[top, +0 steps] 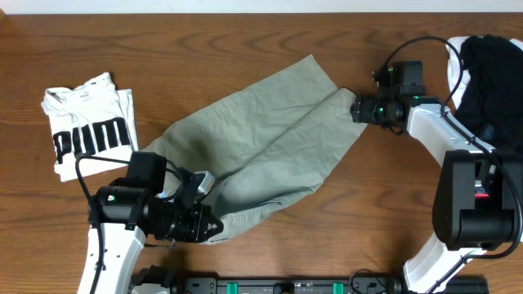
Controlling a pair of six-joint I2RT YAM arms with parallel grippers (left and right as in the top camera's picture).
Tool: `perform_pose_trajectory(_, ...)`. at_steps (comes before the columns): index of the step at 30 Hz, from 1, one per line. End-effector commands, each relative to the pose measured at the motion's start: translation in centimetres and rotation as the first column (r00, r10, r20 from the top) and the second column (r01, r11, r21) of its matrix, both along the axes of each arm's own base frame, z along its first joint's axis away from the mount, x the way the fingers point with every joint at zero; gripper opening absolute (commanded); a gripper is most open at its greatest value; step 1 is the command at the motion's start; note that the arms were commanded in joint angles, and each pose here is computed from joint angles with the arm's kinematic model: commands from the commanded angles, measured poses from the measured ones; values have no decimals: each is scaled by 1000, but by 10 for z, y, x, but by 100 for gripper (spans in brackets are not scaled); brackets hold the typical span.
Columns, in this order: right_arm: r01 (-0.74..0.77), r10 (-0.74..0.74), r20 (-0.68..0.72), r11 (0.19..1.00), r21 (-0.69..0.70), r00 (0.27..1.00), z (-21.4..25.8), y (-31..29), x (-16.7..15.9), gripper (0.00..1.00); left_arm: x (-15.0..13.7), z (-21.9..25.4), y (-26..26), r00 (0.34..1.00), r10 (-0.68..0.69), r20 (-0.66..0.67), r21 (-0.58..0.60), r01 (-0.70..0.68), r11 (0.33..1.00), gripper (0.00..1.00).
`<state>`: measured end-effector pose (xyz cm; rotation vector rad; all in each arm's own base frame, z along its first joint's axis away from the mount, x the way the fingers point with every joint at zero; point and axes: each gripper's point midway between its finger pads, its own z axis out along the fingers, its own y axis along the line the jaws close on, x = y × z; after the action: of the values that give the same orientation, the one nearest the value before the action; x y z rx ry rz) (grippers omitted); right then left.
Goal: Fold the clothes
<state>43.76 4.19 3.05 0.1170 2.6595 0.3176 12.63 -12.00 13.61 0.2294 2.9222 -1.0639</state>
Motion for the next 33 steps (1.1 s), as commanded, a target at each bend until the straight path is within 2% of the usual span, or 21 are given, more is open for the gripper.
perform_pose_trajectory(1,-4,4,-15,1000,23,1000,-3,4,-2,68,2,1,1,999,-20,25,11,20,1000,6)
perform_pose_trajectory(11,-4,4,-23,1000,23,1000,-4,4,-3,67,2,1,1,999,-20,27,11,20,1000,6)
perform_pose_trajectory(14,-3,4,-23,1000,23,1000,-4,4,-3,56,2,1,1,999,-20,27,11,20,1000,6)
perform_pose_trajectory(18,-4,4,-23,1000,23,1000,-4,4,-3,33,2,1,1,999,-20,28,10,20,1000,6)
perform_pose_trajectory(25,-1,2,-22,1000,19,1000,-3,3,-3,8,3,1,1,999,-17,31,10,16,1000,6)
perform_pose_trajectory(29,14,-14,18,1000,9,1000,10,-3,3,4,27,3,-1,994,40,98,1,-41,999,6)
perform_pose_trajectory(33,77,-79,113,997,18,990,58,-21,16,1,80,9,8,951,196,239,25,-207,978,6)
